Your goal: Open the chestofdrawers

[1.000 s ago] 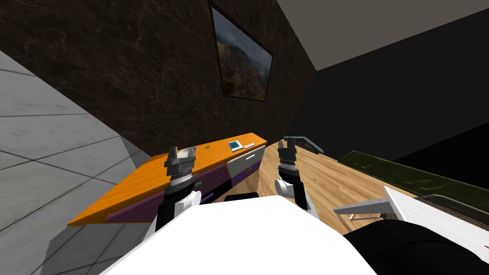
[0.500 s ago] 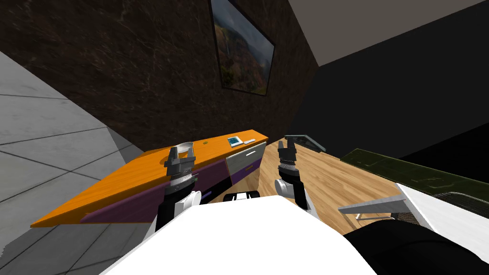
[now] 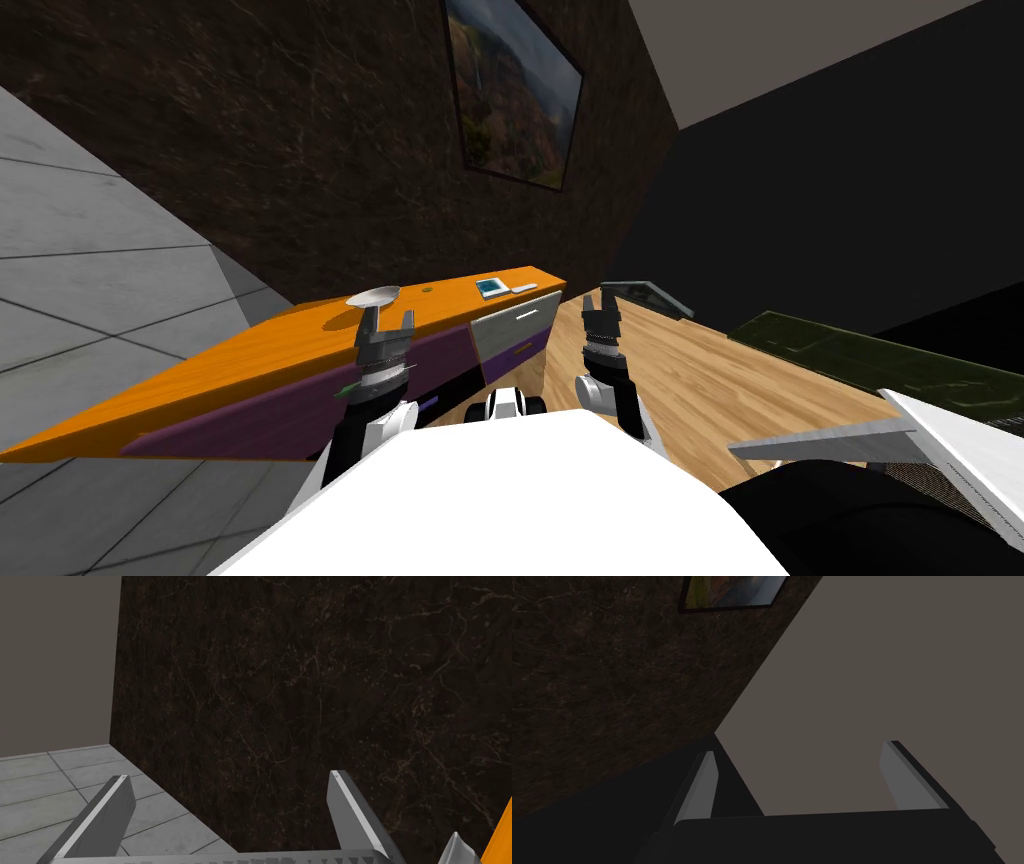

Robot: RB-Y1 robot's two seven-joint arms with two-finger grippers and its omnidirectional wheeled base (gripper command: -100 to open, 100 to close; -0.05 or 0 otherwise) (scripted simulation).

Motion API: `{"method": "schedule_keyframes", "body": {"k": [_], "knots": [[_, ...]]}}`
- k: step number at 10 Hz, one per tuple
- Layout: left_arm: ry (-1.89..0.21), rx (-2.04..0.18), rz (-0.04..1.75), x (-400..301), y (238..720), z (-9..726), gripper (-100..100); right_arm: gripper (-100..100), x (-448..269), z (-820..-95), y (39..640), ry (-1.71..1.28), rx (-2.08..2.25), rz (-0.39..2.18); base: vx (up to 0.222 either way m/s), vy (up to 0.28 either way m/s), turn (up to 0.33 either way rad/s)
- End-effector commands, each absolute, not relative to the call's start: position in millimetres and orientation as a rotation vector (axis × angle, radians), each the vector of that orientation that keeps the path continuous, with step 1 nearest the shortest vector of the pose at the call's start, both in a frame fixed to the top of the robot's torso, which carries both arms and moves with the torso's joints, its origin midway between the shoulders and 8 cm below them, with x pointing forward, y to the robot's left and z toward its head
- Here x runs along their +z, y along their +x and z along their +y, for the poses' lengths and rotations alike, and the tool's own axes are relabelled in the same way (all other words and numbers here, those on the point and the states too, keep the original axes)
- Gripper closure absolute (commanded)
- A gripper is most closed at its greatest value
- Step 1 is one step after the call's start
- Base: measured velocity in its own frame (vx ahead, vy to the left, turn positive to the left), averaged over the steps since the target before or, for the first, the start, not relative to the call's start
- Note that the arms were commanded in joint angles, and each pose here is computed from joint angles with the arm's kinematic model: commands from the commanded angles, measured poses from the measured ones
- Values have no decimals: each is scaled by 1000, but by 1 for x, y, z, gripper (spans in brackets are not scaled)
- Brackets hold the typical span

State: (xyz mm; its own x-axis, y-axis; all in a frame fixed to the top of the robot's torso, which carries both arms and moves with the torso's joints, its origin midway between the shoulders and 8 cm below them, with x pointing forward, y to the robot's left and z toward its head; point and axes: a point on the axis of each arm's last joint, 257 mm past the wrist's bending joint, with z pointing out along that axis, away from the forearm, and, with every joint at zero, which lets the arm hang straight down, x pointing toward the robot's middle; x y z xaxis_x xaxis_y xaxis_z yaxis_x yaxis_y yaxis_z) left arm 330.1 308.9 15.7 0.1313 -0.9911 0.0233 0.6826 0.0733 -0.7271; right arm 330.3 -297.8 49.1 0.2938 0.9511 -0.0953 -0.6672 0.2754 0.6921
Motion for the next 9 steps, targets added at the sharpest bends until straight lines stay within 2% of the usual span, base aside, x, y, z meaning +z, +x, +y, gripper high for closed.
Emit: {"method": "schedule_keyframes", "body": {"k": [1, 9], "knots": [[-663, -1378, 643, 4, 340, 300, -100, 0, 49, -298, 330, 600, 1167, 563, 49, -85, 125], [-731, -1419, 806, -64, 377, 282, -100, 0, 49, -298, 330, 600, 1167, 562, 67, -135, 163]]}}
